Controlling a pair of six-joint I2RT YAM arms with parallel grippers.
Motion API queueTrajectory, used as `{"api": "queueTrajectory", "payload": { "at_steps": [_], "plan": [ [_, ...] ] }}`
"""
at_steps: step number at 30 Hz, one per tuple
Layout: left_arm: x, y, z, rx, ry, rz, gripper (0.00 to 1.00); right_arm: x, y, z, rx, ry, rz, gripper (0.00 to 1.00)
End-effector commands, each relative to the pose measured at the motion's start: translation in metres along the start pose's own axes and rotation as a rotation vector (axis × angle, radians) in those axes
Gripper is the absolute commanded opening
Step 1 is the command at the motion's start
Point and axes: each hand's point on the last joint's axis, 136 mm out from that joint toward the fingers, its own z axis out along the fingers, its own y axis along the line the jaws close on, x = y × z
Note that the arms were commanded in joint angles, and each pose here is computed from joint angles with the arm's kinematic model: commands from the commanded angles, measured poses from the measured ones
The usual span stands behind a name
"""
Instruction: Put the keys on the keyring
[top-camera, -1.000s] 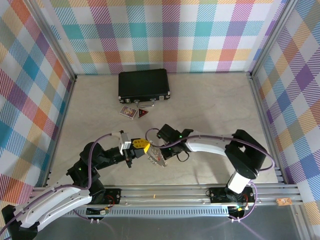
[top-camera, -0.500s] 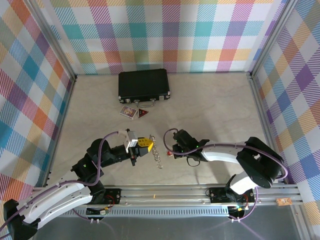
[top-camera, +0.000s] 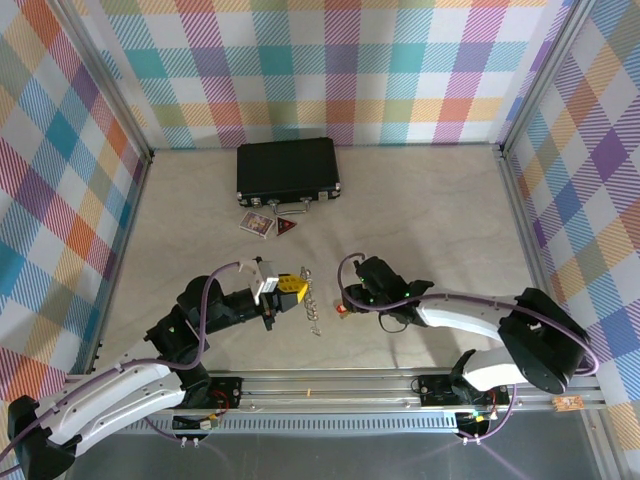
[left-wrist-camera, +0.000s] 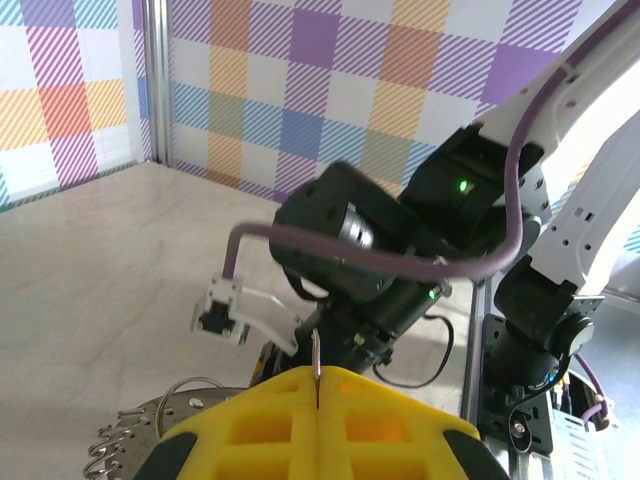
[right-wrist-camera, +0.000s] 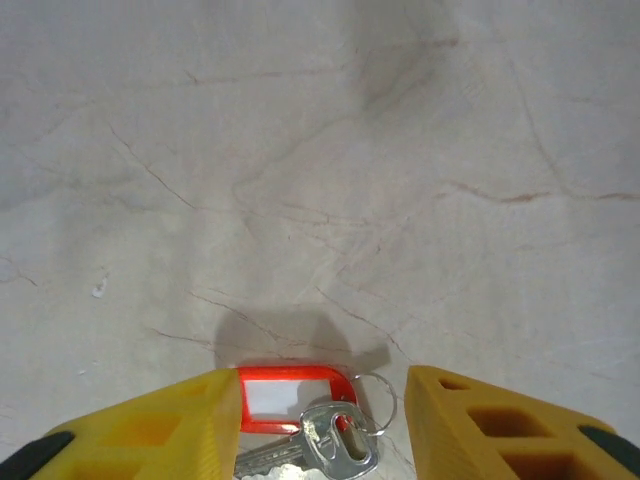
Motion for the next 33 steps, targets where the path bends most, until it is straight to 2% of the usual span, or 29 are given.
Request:
{"api": "queueTrajectory", "payload": {
  "at_steps": [1,9,15,23,33],
  "plan": [
    [-0.018,0.000,0.000,-0.013,-0.049,0.033,0.00,-0.004,-0.004,-0.023,-0.010,0.144,0.054,0.51],
    [-0.007,-0.001,-0.002,-0.004,-0.061,0.033,0.00,-0.004,-0.012,-0.036,-0.052,0.462,0.156,0.49],
    [-0.002,0.000,-0.002,-0.005,-0.053,0.048,0.00,0.007,-0.020,-0.021,-0.134,0.586,0.323,0.46],
    [0.005,0.002,0.000,-0.005,-0.057,0.050,0.00,0.013,-0.019,0.002,-0.163,0.693,0.393,0.44],
    [0.007,0.003,0.000,-0.004,-0.056,0.056,0.00,0.013,-0.020,0.021,-0.160,0.712,0.435,0.40]
  ]
}}
